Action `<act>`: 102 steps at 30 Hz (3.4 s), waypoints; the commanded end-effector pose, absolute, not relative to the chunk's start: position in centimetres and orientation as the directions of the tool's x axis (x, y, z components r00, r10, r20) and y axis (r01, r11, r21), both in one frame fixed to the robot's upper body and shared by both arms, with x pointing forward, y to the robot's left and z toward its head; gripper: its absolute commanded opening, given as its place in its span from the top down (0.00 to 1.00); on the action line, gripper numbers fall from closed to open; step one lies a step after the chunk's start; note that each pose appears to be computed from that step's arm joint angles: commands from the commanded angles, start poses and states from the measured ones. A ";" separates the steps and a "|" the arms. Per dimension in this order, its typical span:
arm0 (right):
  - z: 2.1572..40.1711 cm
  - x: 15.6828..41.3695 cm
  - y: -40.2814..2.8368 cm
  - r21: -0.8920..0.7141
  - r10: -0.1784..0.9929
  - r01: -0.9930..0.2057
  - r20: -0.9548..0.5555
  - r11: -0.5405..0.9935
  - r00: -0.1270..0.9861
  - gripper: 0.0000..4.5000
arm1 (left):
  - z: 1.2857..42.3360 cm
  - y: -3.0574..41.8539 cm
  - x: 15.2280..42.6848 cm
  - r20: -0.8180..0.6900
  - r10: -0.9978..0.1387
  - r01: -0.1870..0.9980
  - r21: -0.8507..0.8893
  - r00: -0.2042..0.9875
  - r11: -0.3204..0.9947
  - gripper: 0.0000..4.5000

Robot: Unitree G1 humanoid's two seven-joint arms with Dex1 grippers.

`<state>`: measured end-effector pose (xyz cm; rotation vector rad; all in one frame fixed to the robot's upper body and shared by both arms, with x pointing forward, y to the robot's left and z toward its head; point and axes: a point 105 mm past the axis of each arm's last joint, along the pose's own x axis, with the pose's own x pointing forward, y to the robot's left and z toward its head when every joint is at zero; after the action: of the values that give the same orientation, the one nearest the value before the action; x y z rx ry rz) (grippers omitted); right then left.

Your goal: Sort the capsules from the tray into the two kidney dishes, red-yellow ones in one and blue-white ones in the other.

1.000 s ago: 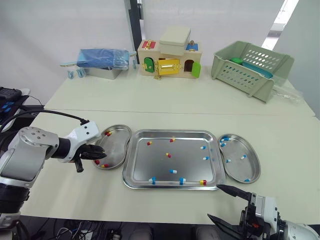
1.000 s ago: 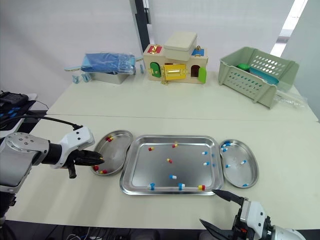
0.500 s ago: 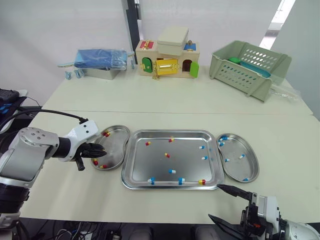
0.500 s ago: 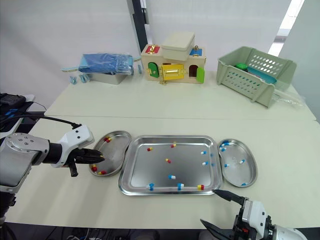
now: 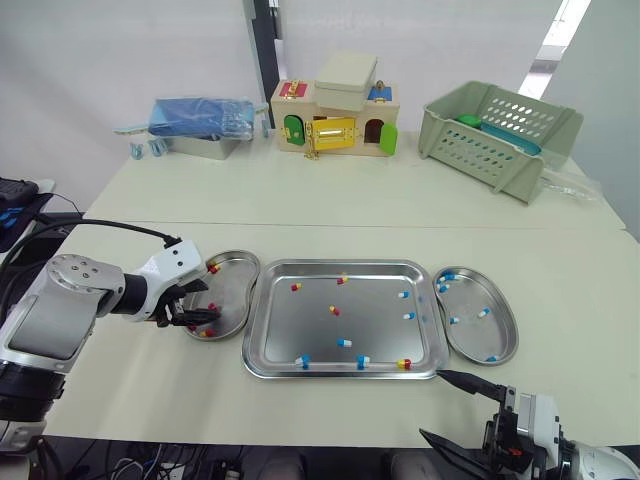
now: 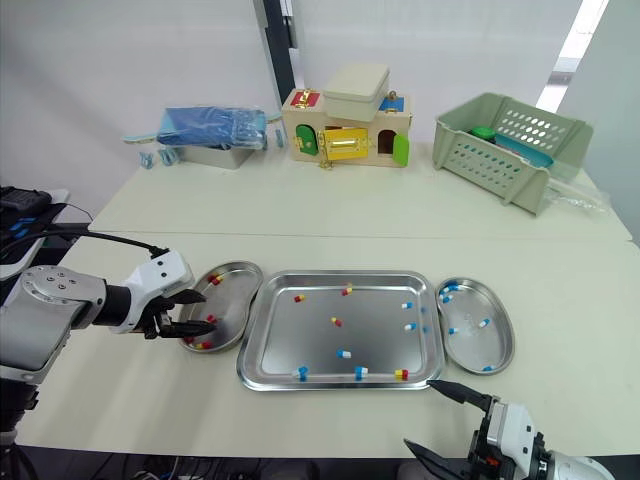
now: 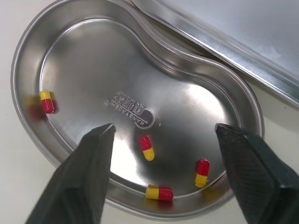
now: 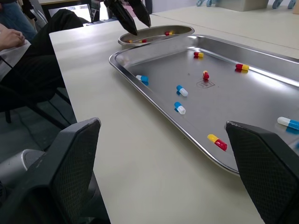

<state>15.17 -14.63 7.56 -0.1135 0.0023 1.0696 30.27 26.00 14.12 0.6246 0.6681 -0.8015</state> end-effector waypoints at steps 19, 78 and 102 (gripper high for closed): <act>14.8 20.0 -23.5 -0.083 0.706 -0.731 -0.202 0.678 0.678 0.00 | 18.7 34.5 26.0 -0.669 -0.315 0.588 0.226 0.673 0.776 0.01; 9.7 15.0 -12.6 -0.033 0.786 -0.795 -0.132 0.606 0.604 0.00 | 14.8 16.4 35.2 -0.589 -0.694 0.910 0.283 0.415 0.304 0.01; 9.8 15.1 -11.6 -0.047 0.773 -0.782 -0.123 0.621 0.622 0.00 | 11.8 15.2 36.4 -0.674 -0.635 0.924 0.234 0.378 0.301 0.35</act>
<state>15.22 -11.86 8.95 -0.0826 0.1327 0.8870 35.98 15.42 11.13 0.6428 0.5270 -1.1029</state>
